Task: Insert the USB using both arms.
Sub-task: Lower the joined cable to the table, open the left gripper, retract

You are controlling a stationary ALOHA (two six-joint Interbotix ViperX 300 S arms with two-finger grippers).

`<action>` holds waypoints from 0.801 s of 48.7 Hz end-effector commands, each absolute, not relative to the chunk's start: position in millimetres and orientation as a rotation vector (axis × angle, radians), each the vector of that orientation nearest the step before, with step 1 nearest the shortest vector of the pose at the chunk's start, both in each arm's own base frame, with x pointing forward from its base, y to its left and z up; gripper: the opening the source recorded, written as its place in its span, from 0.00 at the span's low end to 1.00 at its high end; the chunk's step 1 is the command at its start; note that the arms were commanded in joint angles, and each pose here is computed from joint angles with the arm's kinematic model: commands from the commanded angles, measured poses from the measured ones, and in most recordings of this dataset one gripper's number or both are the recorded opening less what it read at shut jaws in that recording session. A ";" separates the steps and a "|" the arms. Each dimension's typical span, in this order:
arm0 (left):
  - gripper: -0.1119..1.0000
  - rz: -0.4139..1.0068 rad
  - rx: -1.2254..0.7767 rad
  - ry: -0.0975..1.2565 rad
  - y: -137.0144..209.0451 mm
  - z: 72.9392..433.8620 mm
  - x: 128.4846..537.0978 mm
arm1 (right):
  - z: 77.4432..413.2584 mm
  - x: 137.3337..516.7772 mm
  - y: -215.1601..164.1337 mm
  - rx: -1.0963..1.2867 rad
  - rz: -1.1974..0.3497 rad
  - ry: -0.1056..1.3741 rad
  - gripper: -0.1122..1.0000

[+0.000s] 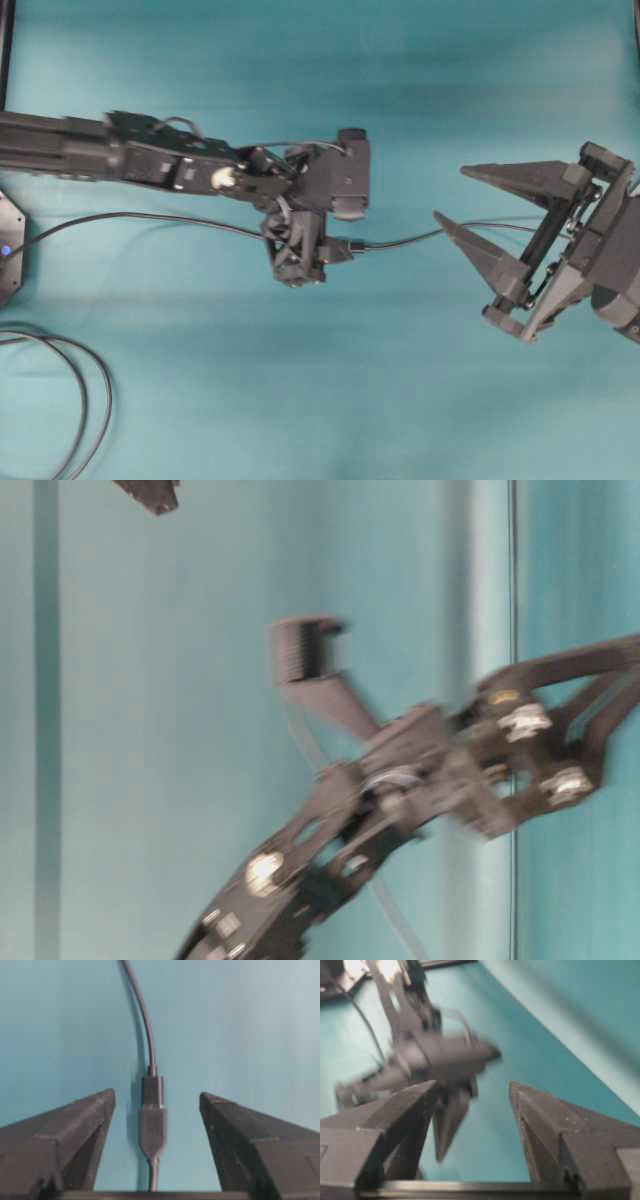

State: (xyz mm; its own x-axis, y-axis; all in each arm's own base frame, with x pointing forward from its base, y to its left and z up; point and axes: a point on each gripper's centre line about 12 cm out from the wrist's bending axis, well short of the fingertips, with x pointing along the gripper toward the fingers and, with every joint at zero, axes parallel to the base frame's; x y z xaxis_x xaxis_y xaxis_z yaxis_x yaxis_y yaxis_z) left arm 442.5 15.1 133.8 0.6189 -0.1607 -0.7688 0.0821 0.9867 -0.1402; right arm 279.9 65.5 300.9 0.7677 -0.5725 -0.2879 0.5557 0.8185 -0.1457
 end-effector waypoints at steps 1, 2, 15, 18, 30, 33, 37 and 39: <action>0.84 -0.135 -0.087 0.830 12.0 164.7 429.4 | 304.2 275.9 62.8 -0.024 -0.612 0.330 0.70; 0.85 -0.137 -0.086 0.829 11.0 166.9 424.9 | 303.3 275.0 62.5 -0.021 -0.612 0.336 0.70; 0.84 -0.102 -0.036 0.691 -4.6 202.0 375.5 | 291.8 264.5 52.3 0.002 -0.589 0.369 0.70; 0.85 -0.067 -0.022 0.620 -5.7 212.2 367.7 | 291.0 263.4 47.4 0.017 -0.573 0.369 0.70; 0.84 0.016 0.023 0.424 -13.5 233.7 337.0 | 284.0 260.3 16.5 0.094 -0.433 0.363 0.70; 0.84 0.017 0.026 0.407 -15.5 235.1 330.4 | 280.5 261.2 8.9 0.100 -0.380 0.364 0.70; 0.84 0.023 0.011 0.383 -16.7 238.4 322.7 | 273.1 263.5 -2.2 0.092 -0.311 0.373 0.70; 0.84 0.036 -0.012 0.366 -15.6 240.4 318.0 | 269.7 264.6 -6.9 0.089 -0.274 0.376 0.70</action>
State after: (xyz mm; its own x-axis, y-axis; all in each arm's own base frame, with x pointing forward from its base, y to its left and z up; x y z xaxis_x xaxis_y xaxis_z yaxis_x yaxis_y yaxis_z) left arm 323.8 -15.6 226.4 0.9103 0.0231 -0.4134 -0.0105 0.9994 0.0327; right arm 260.9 1.3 268.6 0.8696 -0.3066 -0.3871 0.3357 0.9419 0.0081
